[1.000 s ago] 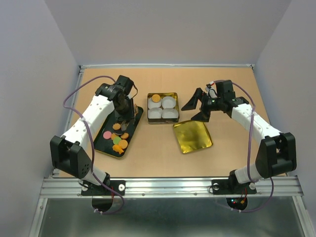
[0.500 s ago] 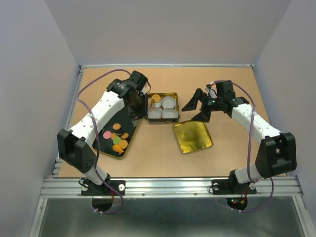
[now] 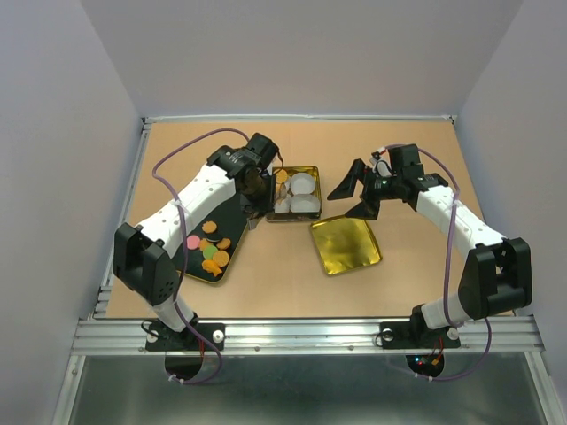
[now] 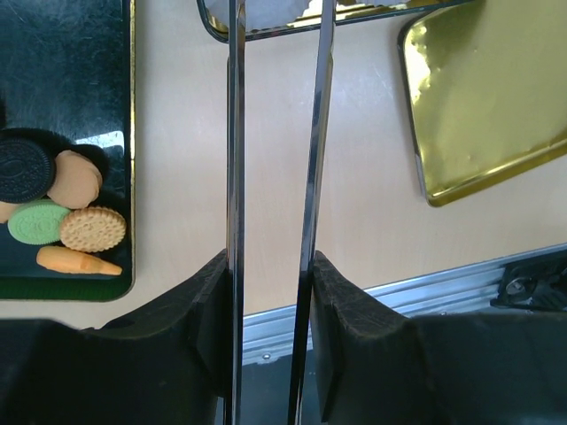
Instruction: Pack the cookies
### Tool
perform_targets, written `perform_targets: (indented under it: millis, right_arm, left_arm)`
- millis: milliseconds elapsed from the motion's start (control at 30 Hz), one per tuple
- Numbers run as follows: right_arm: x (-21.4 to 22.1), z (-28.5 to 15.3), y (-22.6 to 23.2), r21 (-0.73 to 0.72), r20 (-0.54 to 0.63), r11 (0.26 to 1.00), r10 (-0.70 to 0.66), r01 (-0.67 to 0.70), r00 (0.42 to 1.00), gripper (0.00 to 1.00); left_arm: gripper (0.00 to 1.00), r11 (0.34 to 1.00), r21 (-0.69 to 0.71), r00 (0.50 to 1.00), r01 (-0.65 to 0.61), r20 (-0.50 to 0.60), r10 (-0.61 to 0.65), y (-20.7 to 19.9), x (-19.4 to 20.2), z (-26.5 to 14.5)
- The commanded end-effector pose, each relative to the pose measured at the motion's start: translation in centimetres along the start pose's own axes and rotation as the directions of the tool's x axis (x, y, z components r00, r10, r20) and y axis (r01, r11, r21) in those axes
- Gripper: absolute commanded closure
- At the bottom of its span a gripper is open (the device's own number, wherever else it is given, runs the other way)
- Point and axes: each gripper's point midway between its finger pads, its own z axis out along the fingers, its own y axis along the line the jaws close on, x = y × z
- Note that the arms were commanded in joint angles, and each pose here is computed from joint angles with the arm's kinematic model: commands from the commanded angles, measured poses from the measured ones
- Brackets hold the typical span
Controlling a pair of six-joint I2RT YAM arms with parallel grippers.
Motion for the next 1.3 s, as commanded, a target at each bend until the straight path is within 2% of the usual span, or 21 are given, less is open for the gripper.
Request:
perform_targets:
  millis: [0, 433, 567, 700, 900, 1267]
  right_arm:
    - [-0.8, -1.0, 1.5, -0.021, 0.038, 0.998, -0.052, 0.053, 0.998, 0.0]
    - [-0.9, -0.8, 1.4, -0.015, 0.034, 0.999, -0.051, 0.052, 0.998, 0.0]
    - [-1.0, -0.8, 1.4, -0.013, 0.038, 0.999, -0.051, 0.052, 0.998, 0.0]
    - [-1.0, -0.8, 1.3, -0.012, 0.037, 0.999, -0.052, 0.053, 0.998, 0.0]
    - [-1.0, -0.8, 1.2, -0.01, 0.036, 0.999, -0.05, 0.05, 0.998, 0.0]
    - [-0.8, -0.8, 1.1, -0.009, 0.031, 0.999, -0.046, 0.047, 0.998, 0.0]
  left_arm:
    - [1.0, 1.0, -0.03, 1.0, 0.008, 0.022, -0.007, 0.6, -0.2, 0.4]
    - [0.96, 0.999, -0.044, 1.0, -0.004, -0.009, 0.004, 1.3, 1.0, 2.2]
    - [0.89, 0.999, -0.043, 1.0, -0.004, -0.011, 0.004, 1.4, 1.2, 2.7]
    - [0.78, 0.999, -0.04, 1.0, -0.009, -0.013, 0.008, 1.3, 1.2, 2.8]
    - [0.72, 0.999, -0.039, 1.0, -0.012, 0.0, 0.012, 1.2, 0.9, 2.5]
    - [0.54, 0.999, -0.042, 1.0, 0.0, 0.008, 0.0, 1.4, 1.0, 2.5]
